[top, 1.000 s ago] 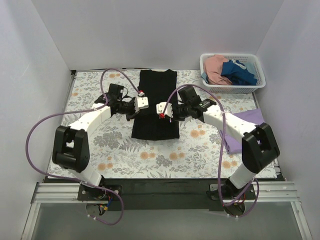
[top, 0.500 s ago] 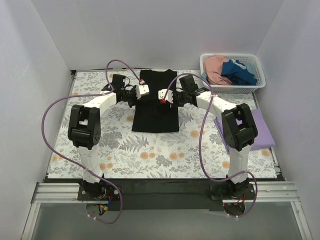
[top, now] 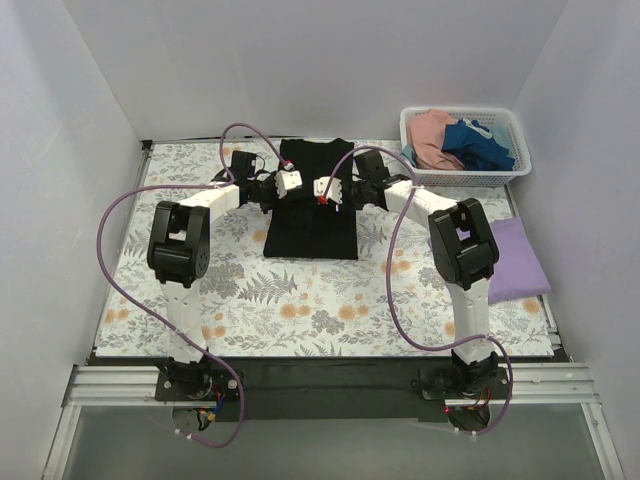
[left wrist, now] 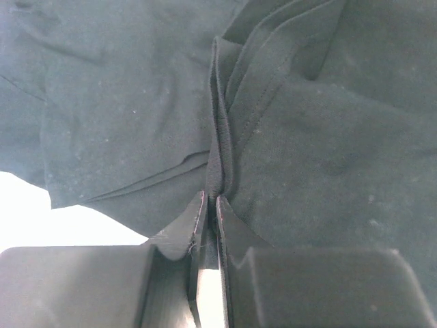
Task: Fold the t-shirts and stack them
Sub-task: Fold the tshirt
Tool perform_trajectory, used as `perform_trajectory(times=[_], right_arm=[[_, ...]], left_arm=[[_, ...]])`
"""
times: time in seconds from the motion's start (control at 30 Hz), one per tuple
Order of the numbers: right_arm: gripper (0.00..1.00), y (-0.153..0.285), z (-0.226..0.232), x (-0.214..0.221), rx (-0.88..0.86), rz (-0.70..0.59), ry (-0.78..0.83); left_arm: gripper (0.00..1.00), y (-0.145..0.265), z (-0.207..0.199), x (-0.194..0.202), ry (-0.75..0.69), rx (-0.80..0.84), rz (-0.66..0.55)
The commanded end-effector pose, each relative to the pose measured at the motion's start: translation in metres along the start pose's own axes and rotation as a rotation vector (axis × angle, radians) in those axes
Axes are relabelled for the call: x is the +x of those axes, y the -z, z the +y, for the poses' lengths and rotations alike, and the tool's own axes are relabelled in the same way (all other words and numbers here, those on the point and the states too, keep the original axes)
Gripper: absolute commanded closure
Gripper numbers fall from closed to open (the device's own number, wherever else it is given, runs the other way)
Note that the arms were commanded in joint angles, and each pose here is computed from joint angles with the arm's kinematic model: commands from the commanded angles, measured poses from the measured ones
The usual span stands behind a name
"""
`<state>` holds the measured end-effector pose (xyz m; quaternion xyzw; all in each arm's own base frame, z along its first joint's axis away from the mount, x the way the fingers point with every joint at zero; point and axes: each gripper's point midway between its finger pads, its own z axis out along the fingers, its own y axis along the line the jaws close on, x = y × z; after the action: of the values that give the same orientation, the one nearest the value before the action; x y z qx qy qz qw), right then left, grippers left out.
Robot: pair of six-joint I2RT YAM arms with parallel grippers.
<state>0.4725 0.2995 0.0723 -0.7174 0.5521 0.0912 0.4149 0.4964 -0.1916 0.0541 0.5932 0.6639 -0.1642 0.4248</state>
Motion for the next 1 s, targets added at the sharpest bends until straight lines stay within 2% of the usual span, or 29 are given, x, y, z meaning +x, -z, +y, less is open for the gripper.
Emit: perform_trajectory(times=[0.0, 0.27, 0.33, 0.4, 0.43, 0.47, 0.5, 0.53, 0.6, 0.63, 0.7, 0.73, 0.8, 0.83, 0.9, 0.97], right_arm=[[0.99, -0.006, -0.02, 0.005, 0.057, -0.002, 0.041], [0.99, -0.014, -0.008, 0.021, 0.048, 0.034, 0.046], [0.99, -0.009, -0.013, 0.02, 0.065, 0.045, 0.045], [0.9, 0.001, -0.024, 0.016, 0.106, 0.066, 0.023], [0.76, 0.008, -0.032, 0.012, 0.129, 0.07, 0.016], [0.67, 0.014, -0.036, 0.009, 0.147, 0.077, 0.01], [0.58, 0.029, -0.048, 0.0, 0.193, 0.079, -0.012], [0.45, 0.038, -0.055, -0.005, 0.221, 0.077, -0.025], [0.37, 0.065, -0.067, -0.023, 0.274, 0.062, -0.051], [0.34, 0.073, -0.067, -0.029, 0.282, 0.049, -0.089], [0.31, 0.091, -0.064, -0.048, 0.269, 0.011, -0.15], [0.3, 0.095, -0.058, -0.054, 0.251, -0.009, -0.239], [0.3, 0.101, -0.042, -0.071, 0.166, -0.053, -0.37], [0.32, 0.101, -0.031, -0.075, 0.121, -0.065, -0.438], [0.39, 0.097, 0.002, -0.087, -0.012, -0.1, -0.639], [0.5, 0.092, 0.03, -0.095, -0.105, -0.115, -0.799]], left_arm=[[1.0, 0.004, 0.023, -0.01, -0.061, -0.059, -0.022], [0.99, -0.007, 0.016, 0.01, -0.035, -0.049, 0.004], [0.93, -0.006, 0.016, 0.007, -0.009, -0.056, 0.001], [0.8, 0.002, 0.03, -0.004, 0.015, -0.1, -0.007], [0.78, 0.009, 0.038, -0.008, 0.078, -0.124, -0.018], [0.75, 0.016, 0.045, -0.014, 0.114, -0.142, -0.035], [0.67, 0.034, 0.062, -0.025, 0.137, -0.183, -0.059], [0.64, 0.045, 0.068, -0.031, 0.167, -0.201, -0.071], [0.59, 0.065, 0.074, -0.041, 0.291, -0.218, -0.098], [0.58, 0.087, 0.083, -0.052, 0.322, -0.249, -0.124], [0.54, 0.105, 0.075, -0.057, 0.464, -0.236, -0.137], [0.53, 0.116, 0.069, -0.065, 0.501, -0.223, -0.152], [0.47, 0.118, 0.037, -0.067, 0.633, -0.131, -0.127], [0.43, 0.12, 0.018, -0.073, 0.689, -0.064, -0.144], [0.42, 0.115, -0.016, -0.075, 0.854, 0.04, -0.13], [0.42, 0.109, -0.057, -0.075, 0.98, 0.171, -0.116]])
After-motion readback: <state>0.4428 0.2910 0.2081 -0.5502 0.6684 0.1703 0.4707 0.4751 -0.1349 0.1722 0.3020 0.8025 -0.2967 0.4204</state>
